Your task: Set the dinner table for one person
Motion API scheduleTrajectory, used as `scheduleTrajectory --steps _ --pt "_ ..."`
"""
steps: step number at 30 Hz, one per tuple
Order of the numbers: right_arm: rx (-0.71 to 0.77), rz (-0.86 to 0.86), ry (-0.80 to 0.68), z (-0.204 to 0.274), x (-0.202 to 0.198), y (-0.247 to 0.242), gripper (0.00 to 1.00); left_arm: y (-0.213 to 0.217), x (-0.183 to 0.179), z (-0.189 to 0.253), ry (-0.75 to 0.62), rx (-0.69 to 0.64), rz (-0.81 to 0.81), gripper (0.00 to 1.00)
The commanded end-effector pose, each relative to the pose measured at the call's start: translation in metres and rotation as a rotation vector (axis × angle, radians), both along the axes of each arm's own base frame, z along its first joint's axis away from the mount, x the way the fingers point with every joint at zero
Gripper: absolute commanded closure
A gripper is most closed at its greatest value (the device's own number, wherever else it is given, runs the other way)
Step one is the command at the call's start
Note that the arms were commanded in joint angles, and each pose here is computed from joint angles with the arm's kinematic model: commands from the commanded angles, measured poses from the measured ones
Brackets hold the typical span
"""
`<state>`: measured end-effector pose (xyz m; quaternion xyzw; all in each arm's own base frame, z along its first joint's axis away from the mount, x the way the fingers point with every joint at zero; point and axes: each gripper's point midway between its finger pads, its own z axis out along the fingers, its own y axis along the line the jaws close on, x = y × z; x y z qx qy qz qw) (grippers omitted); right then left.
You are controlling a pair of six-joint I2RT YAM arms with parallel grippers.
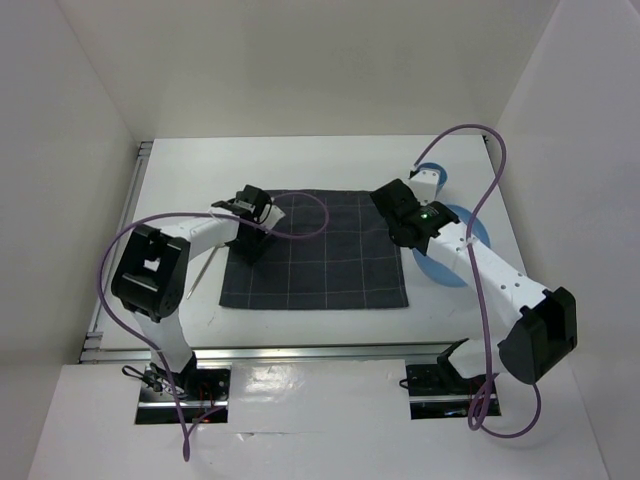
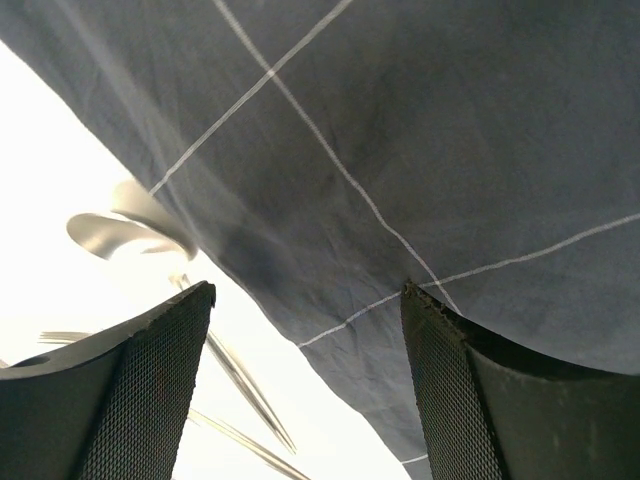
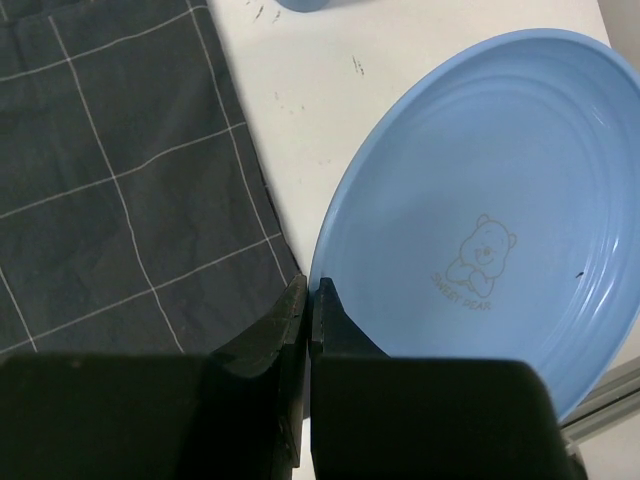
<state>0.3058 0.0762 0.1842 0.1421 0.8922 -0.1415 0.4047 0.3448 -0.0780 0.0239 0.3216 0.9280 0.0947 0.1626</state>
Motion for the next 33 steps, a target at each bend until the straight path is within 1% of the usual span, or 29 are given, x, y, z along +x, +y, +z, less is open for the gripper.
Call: scheduleTrajectory --steps 1,3,7,8,9,10,11,12,13,15,16,18,19,20,21,22,23,24,26,28,29,32,33 --pt "-0.013 -0.022 -0.057 0.017 0.008 -0.002 1.00 0.001 0.016 -0.024 -0.021 0.025 0.006 0.18" --pt "-0.036 0.009 -0.059 0.022 0.009 0.003 1.00 -0.001 0.015 -0.021 -0.020 0.013 0.002 0.18" --pt "-0.117 0.167 -0.044 0.030 0.021 0.035 1.00 -0.001 0.008 -0.017 -0.008 -0.002 0.016 0.16" --pt "-0.146 0.242 -0.035 0.032 0.019 0.052 1.00 -0.002 0.007 -0.010 -0.021 -0.012 0.029 0.15" --pt "-0.145 0.274 -0.067 0.045 0.024 0.067 1.00 -0.003 0.005 -0.007 -0.019 -0.020 0.026 0.15" --pt "-0.168 0.316 -0.050 0.040 0.025 0.083 1.00 -0.004 0.002 -0.003 -0.012 -0.035 0.035 0.15" --pt "-0.172 0.378 -0.059 0.042 0.022 0.106 1.00 -0.005 0.002 0.008 -0.036 -0.049 0.047 0.14" --pt "-0.134 0.456 -0.058 0.044 0.021 0.130 1.00 -0.004 0.000 0.013 -0.040 -0.050 0.047 0.14" --pt "-0.138 0.532 -0.062 0.038 0.024 0.152 1.00 -0.006 -0.003 0.017 -0.038 -0.068 0.050 0.14" --pt "-0.111 0.699 -0.045 0.025 0.008 0.196 1.00 -0.006 -0.004 0.035 -0.045 -0.105 0.066 0.13" --pt "-0.125 0.747 -0.054 0.018 0.009 0.210 1.00 -0.004 -0.006 0.039 -0.030 -0.146 0.090 0.13" --pt "-0.149 0.838 -0.027 -0.001 -0.005 0.230 1.00 0.004 -0.013 0.047 0.002 -0.183 0.129 0.13" --pt "-0.161 0.872 -0.025 -0.008 -0.007 0.236 1.00 0.014 -0.009 0.056 -0.006 -0.232 0.167 0.13" --pt "-0.181 0.929 -0.062 -0.009 -0.005 0.249 1.00 0.019 -0.009 0.061 -0.004 -0.263 0.195 0.13" --pt "-0.196 0.972 -0.080 -0.011 -0.012 0.259 1.00 0.024 -0.009 0.066 -0.005 -0.292 0.214 0.13" --pt "-0.206 1.003 -0.078 -0.019 -0.015 0.264 1.00 0.030 -0.010 0.070 0.009 -0.317 0.237 0.13" --pt "-0.218 1.017 -0.060 -0.031 -0.014 0.267 1.00 0.039 -0.012 0.075 0.013 -0.375 0.273 0.13" --pt "-0.214 1.017 -0.065 -0.034 -0.012 0.270 1.00 0.044 -0.010 0.081 0.001 -0.396 0.288 0.13" --pt "-0.234 1.051 -0.041 -0.050 -0.012 0.275 1.00 0.062 -0.011 0.081 0.002 -0.417 0.357 0.13" --pt "-0.232 1.093 -0.022 -0.063 -0.015 0.280 1.00 0.074 -0.014 0.081 -0.003 -0.430 0.404 0.13" --pt "-0.228 1.114 -0.016 -0.069 -0.016 0.286 1.00 0.087 -0.014 0.081 -0.011 -0.431 0.442 0.13" --pt "-0.244 1.153 0.017 -0.090 -0.017 0.289 1.00 0.105 -0.013 0.082 -0.031 -0.445 0.503 0.13" --pt "-0.261 1.155 0.049 -0.105 -0.018 0.289 1.00 0.106 -0.013 0.082 -0.031 -0.457 0.509 0.13"
